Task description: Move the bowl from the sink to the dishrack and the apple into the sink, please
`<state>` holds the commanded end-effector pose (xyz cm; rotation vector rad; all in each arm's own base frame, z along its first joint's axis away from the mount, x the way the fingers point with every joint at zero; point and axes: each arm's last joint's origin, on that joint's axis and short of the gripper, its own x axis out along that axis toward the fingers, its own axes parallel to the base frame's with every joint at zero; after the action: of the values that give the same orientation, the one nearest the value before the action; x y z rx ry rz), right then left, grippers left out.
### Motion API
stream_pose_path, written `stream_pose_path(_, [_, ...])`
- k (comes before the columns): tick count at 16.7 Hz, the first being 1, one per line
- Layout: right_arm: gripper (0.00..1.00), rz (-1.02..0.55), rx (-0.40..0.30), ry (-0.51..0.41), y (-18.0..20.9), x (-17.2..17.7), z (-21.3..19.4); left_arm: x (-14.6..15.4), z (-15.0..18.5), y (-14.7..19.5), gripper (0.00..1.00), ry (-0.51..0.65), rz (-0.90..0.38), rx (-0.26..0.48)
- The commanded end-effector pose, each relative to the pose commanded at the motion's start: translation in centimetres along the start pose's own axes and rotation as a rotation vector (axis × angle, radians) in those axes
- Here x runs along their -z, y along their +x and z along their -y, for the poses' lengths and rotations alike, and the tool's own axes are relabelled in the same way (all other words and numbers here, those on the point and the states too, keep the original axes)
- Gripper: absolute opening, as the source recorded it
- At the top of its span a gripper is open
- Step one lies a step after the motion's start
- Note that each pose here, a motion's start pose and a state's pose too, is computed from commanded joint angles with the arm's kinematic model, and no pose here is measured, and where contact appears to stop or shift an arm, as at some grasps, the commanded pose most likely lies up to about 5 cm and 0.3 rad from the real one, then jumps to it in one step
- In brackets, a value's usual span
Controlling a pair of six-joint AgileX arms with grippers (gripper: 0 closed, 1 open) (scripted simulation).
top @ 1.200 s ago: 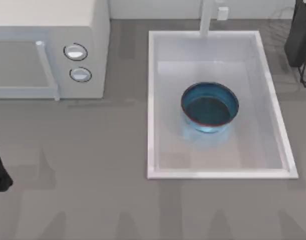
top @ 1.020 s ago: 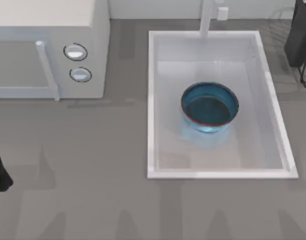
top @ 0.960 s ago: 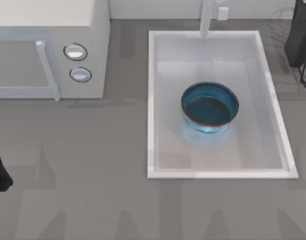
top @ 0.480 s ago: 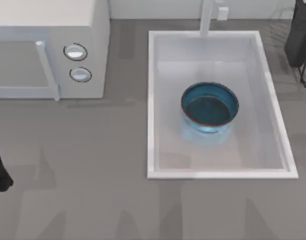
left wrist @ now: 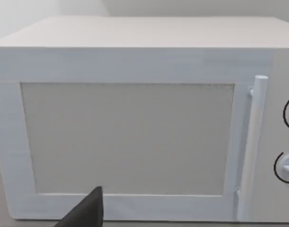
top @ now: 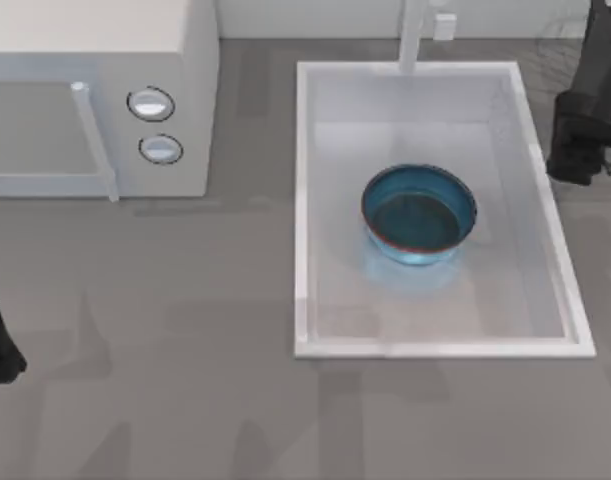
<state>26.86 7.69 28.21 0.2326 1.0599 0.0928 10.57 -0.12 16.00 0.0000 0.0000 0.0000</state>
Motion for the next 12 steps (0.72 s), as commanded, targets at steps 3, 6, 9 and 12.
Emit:
stream_pose_path(3, [1.00, -0.222, 0.058, 0.023, 5.3, -3.9, -3.9, 0.0, 0.0, 0.0, 1.00, 0.000, 0.000, 0.000])
stream_pose_path(6, [1.00, -0.358, 0.120, 0.020, 11.3, -6.4, -7.7, 0.0, 0.0, 0.0, 1.00, 0.000, 0.000, 0.000])
stream_pose_path(9, [1.00, -0.405, 0.168, -0.006, 16.8, -7.5, -11.1, 0.0, 0.0, 0.0, 1.00, 0.000, 0.000, 0.000])
stream_pose_path(12, [1.00, -0.382, 0.196, -0.043, 20.9, -7.7, -13.7, 0.0, 0.0, 0.0, 1.00, 0.000, 0.000, 0.000])
